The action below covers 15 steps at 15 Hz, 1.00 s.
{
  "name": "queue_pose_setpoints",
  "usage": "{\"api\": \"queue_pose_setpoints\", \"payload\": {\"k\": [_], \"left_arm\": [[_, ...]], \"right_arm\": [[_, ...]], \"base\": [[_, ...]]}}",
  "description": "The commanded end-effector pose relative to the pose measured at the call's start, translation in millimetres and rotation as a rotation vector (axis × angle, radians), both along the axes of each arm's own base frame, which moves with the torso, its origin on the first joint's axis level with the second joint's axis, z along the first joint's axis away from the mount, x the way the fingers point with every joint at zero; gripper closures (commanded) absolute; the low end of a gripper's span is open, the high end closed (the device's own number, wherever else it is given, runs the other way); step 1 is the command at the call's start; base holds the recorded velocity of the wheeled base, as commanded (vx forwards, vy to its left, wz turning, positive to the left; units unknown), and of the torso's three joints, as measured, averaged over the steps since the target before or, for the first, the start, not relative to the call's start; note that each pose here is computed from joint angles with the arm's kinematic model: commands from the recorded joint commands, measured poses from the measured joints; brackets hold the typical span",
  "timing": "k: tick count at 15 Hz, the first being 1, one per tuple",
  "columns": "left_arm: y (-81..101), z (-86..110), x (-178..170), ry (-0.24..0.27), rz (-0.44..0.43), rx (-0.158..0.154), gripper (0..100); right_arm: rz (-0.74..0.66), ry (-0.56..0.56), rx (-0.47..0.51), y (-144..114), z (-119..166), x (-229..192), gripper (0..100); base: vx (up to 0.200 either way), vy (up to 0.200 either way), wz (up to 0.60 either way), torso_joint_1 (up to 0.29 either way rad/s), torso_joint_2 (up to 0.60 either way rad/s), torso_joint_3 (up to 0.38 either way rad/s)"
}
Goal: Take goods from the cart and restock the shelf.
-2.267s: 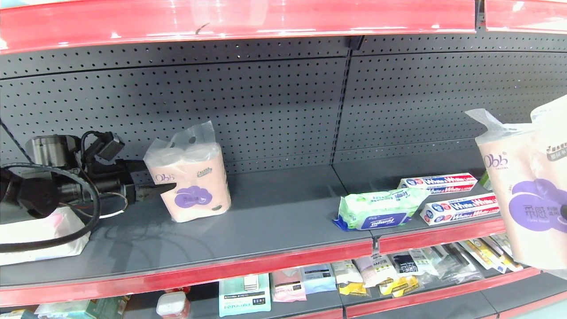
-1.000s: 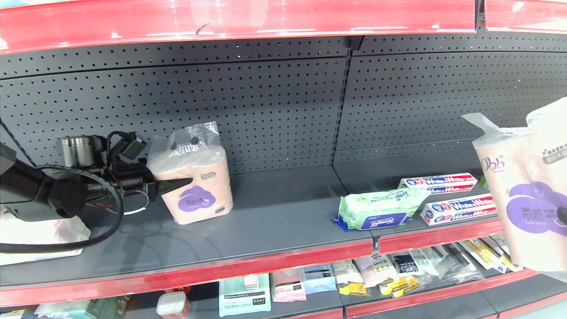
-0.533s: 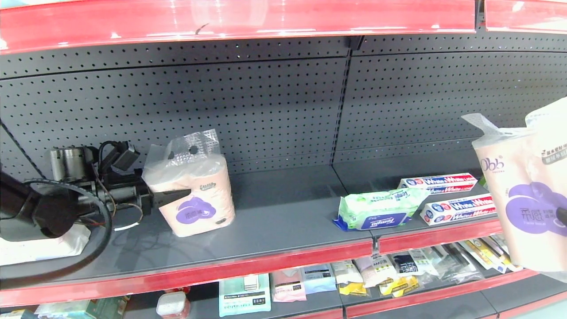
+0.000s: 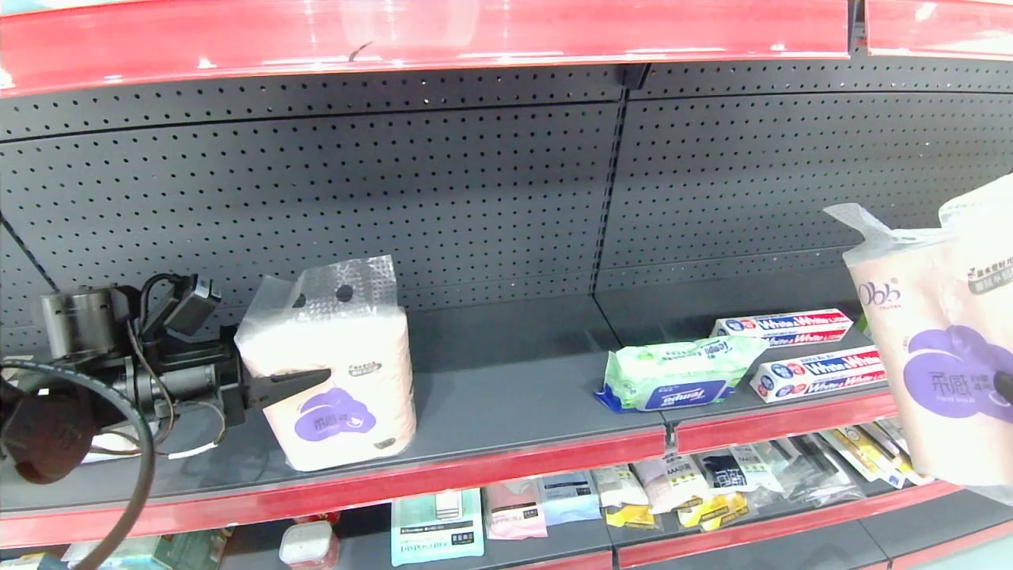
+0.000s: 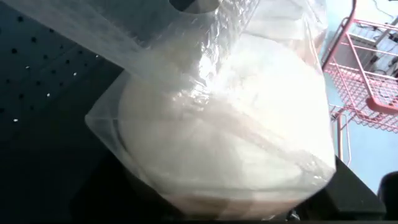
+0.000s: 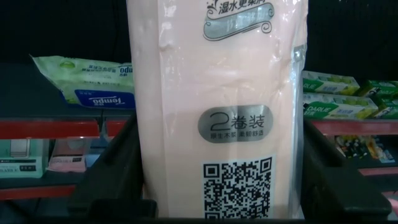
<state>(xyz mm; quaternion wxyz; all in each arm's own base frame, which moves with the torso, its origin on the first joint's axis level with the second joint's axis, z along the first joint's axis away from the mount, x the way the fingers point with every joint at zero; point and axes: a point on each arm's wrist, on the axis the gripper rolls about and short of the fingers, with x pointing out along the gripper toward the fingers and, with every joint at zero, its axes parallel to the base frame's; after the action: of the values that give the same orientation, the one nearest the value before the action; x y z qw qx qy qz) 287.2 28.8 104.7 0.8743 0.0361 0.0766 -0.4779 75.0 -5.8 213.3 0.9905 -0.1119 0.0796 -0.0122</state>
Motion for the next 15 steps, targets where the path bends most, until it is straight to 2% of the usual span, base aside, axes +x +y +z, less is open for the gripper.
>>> {"api": "queue_pose_setpoints", "payload": {"k": [1, 4, 11, 15], "left_arm": [[3.3, -4.0, -14.3, 0.004, 0.006, -0.006, 100], [3.6, -13.8, -18.7, 0.037, -0.001, -0.015, 100], [5.0, -14.1, -0.2, -0.008, -0.008, -0.010, 100], [-12.4, -10.5, 10.6, -0.035, -0.072, -0.005, 100]], "right_arm": [[0.000, 0.001, 0.000, 0.0, 0.0, 0.2, 100], [0.000, -0.002, 0.000, 0.0, 0.5, -0.1, 100], [-0.004, -0.008, -0.003, 0.1, 0.6, -1.8, 100], [-0.004, -0.014, -0.004, 0.1, 1.8, -2.1, 100]], "base": [[0.000, 0.000, 0.00, 0.000, 0.00, 0.000], [0.000, 0.000, 0.00, 0.000, 0.00, 0.000], [0.000, 0.000, 0.00, 0.000, 0.00, 0.000], [0.000, 0.000, 0.00, 0.000, 0.00, 0.000]]}}
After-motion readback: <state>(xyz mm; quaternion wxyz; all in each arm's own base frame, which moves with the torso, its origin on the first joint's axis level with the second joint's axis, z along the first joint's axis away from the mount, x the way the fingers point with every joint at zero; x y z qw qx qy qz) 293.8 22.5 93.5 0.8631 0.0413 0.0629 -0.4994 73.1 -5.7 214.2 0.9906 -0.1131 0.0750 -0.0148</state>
